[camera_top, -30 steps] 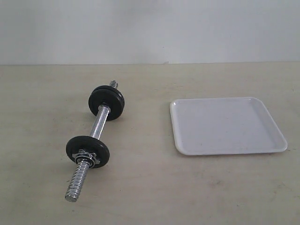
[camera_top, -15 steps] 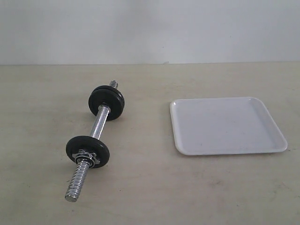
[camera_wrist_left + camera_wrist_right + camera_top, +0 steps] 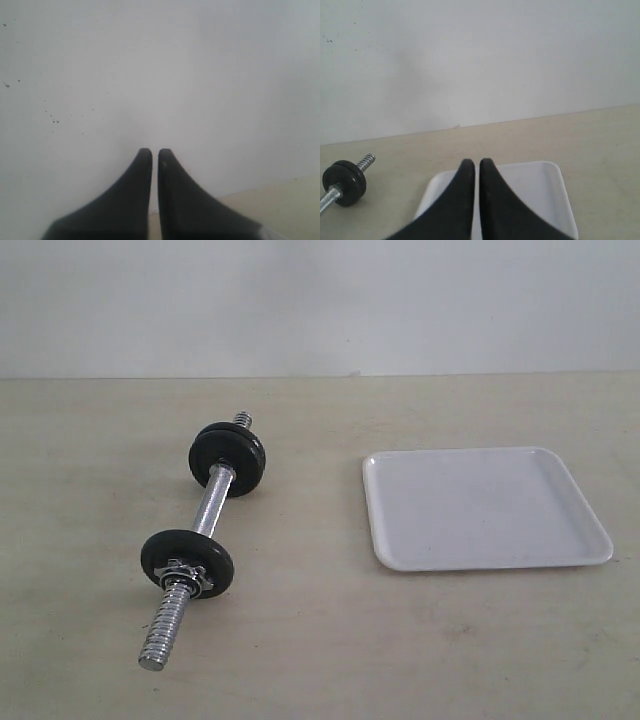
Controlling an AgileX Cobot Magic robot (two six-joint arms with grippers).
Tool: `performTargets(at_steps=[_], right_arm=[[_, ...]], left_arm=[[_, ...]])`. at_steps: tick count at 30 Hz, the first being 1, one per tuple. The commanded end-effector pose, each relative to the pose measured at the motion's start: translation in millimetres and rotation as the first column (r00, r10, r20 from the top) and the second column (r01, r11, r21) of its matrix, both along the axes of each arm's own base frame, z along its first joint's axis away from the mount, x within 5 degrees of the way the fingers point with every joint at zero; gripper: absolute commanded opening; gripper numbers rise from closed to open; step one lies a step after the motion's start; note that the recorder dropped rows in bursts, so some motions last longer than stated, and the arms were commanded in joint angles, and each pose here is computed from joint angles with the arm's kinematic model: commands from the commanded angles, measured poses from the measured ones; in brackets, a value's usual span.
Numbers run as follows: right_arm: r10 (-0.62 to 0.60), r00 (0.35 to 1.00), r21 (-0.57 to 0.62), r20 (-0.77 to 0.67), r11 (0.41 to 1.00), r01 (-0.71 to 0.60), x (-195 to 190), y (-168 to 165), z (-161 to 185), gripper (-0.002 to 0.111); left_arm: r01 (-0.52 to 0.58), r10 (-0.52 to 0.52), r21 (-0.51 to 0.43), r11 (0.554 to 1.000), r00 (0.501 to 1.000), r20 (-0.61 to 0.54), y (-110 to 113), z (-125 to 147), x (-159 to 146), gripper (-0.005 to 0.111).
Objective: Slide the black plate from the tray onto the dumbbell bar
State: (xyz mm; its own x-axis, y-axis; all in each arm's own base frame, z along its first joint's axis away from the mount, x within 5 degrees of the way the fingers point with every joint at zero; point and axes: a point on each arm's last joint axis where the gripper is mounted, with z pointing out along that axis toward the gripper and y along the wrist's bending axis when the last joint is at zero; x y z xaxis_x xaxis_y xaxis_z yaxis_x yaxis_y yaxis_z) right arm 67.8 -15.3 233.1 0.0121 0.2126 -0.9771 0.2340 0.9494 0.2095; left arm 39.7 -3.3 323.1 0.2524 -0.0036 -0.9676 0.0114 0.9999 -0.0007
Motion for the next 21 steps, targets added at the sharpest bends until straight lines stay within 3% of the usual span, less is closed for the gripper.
performTargets(at_steps=[1,8,10,12,21], right_arm=[[-0.037,0.994,-0.421,-0.106,0.907,-0.011,-0.4,-2.9,-0.8,0.000],[-0.031,0.977,-0.390,-0.213,0.919,-0.056,0.0,-2.9,-36.8,0.000],[-0.009,0.936,-0.340,-0.352,0.933,-0.119,-2.7,-1.1,-50.1,0.000],[0.000,0.917,-0.320,-0.399,0.937,-0.139,-4.1,-0.4,-54.6,0.000],[0.009,0.915,-0.301,-0.404,0.943,-0.142,-4.3,0.4,-55.5,0.000]], left_arm=[[0.005,-0.005,-0.025,1.000,1.000,-0.009,0.1,-1.5,1.5,0.004],[0.005,-0.005,-0.025,1.000,1.000,-0.009,0.1,-1.5,1.5,0.004],[0.005,-0.005,-0.025,1.000,1.000,-0.009,0.1,-1.5,1.5,0.004],[0.009,-0.009,-0.036,0.999,1.000,-0.009,0.0,-1.5,1.5,0.004],[0.023,-0.024,-0.032,0.999,0.999,-0.036,-1.5,-3.9,2.0,0.004]])
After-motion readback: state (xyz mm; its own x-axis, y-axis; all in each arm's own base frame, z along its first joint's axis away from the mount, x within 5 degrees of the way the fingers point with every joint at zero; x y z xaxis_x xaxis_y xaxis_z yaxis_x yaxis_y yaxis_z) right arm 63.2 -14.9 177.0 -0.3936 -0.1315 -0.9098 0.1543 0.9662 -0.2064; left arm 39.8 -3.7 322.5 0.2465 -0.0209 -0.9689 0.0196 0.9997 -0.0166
